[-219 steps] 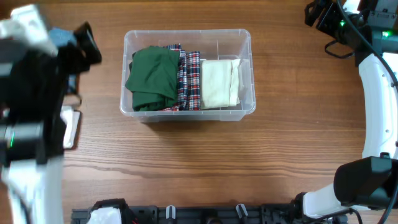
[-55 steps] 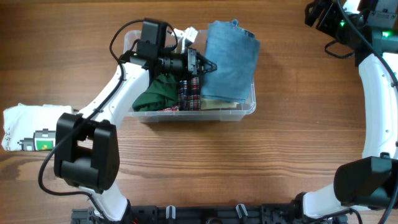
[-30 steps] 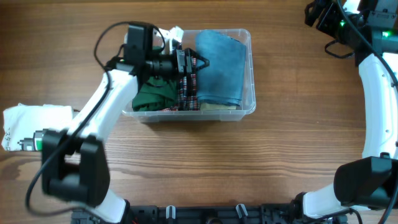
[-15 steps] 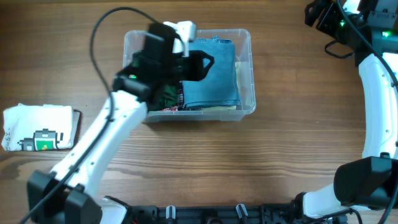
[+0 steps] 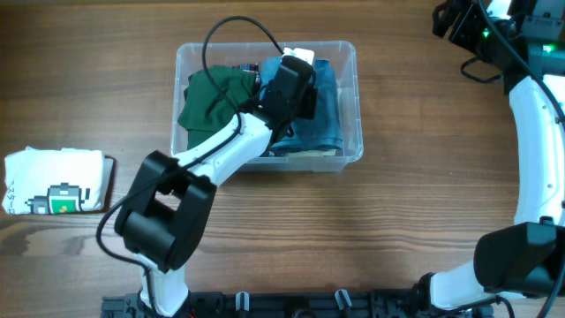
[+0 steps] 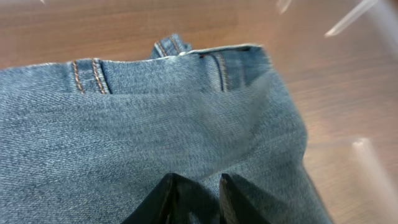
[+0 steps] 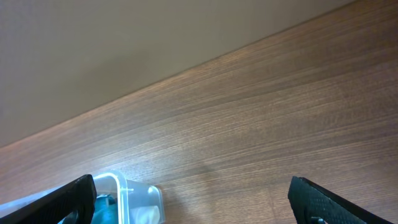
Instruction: Pack container
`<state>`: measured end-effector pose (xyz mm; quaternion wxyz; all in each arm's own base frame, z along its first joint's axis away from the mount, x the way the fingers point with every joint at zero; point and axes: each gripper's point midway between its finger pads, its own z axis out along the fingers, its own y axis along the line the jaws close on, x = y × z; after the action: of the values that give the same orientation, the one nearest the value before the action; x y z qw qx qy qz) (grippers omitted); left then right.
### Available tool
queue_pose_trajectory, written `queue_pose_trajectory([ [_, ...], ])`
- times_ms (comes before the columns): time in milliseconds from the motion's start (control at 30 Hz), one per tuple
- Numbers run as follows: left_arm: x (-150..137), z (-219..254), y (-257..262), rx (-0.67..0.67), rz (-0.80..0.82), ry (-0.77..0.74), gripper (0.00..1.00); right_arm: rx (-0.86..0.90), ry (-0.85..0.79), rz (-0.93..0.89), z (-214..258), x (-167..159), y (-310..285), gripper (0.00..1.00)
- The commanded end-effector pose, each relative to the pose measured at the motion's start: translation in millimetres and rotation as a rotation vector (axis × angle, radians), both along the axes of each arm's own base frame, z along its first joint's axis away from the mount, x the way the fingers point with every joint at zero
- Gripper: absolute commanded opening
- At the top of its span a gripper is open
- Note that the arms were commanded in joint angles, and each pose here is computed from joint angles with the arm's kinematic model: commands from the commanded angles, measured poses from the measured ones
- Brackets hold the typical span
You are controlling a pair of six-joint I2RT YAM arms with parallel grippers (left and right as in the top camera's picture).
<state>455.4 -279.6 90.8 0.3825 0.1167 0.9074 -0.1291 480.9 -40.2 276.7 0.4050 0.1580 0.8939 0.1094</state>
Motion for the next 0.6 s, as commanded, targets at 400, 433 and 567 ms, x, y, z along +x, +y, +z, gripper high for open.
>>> queue_pose_trajectory([
  [400,-18.6,54.5,-5.3,0.024,-0.033,-0.043,0.23,0.003,0.016,-0.008,-7.5,1.6,-0.7,1.00],
  [433,-22.8,64.7,-5.9,0.018,-0.038,-0.053,0.23,0.003,0.016,-0.008,-7.6,1.5,-0.7,1.00],
  [567,-45.7,94.3,-6.0,0.012,-0.065,-0.059,0.23,0.003,0.016,-0.008,-7.5,1.6,-0.7,1.00],
])
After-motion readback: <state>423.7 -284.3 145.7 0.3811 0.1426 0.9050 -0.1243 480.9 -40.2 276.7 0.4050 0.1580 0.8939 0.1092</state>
